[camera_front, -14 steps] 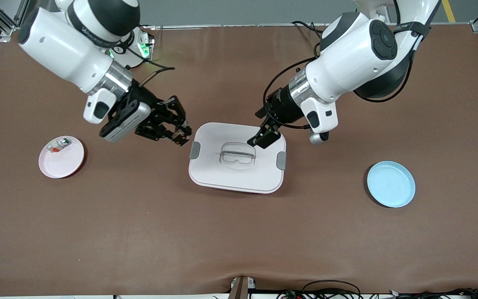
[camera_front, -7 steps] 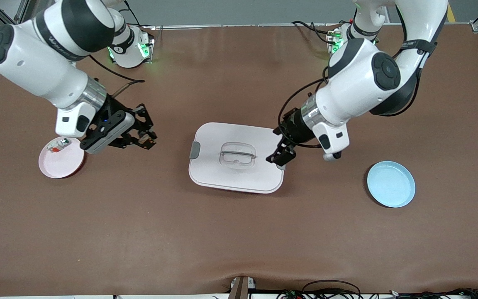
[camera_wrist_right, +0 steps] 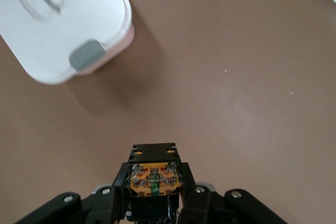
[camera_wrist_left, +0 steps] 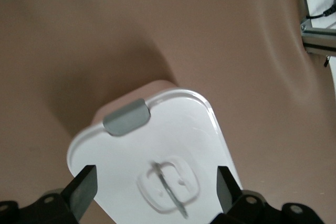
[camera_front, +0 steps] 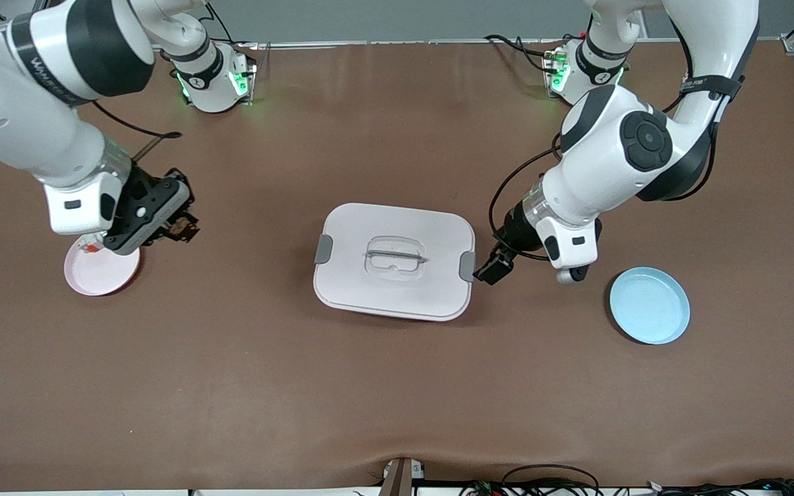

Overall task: Transfer orange switch to right arm and place
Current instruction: 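Open the left gripper and move the right gripper toward the white plate, then lower the switch onto the white plate with the right gripper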

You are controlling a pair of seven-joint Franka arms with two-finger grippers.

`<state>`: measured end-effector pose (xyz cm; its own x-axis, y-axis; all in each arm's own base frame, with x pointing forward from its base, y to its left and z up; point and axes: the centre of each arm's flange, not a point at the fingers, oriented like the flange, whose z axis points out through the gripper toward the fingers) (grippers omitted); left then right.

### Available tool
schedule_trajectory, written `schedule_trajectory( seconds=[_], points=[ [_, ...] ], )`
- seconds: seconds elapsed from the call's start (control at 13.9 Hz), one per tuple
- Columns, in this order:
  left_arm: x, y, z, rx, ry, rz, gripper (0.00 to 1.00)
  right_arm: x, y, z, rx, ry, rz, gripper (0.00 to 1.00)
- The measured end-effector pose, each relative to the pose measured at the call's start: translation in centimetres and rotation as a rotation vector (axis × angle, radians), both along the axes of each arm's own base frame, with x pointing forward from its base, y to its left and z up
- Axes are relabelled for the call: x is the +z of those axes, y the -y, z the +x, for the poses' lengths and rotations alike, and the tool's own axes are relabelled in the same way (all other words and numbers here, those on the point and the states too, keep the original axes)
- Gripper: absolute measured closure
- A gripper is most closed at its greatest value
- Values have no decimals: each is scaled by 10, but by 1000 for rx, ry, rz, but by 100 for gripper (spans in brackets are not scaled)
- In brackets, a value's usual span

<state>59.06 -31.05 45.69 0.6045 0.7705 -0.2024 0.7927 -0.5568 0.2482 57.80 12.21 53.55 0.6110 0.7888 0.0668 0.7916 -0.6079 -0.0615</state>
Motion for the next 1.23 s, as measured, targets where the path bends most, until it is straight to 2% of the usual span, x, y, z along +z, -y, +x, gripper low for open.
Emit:
schedule_trajectory(
  seconds=[0.36,0.58,0.79,1.01,1.23],
  points=[
    [-10,-41,2,-387,133,142,0,-4,78,9,197,8,-45,59],
    [-16,-76,11,-529,166,175,0,-13,95,8,222,-9,-49,59],
    [-22,-120,21,-683,168,202,0,-14,99,8,242,-11,-62,59],
    [-18,-167,28,-774,170,224,0,-16,106,8,256,-14,-64,59],
    [-6,-216,29,-805,179,257,0,-17,113,8,260,-17,-73,59]
  ],
)
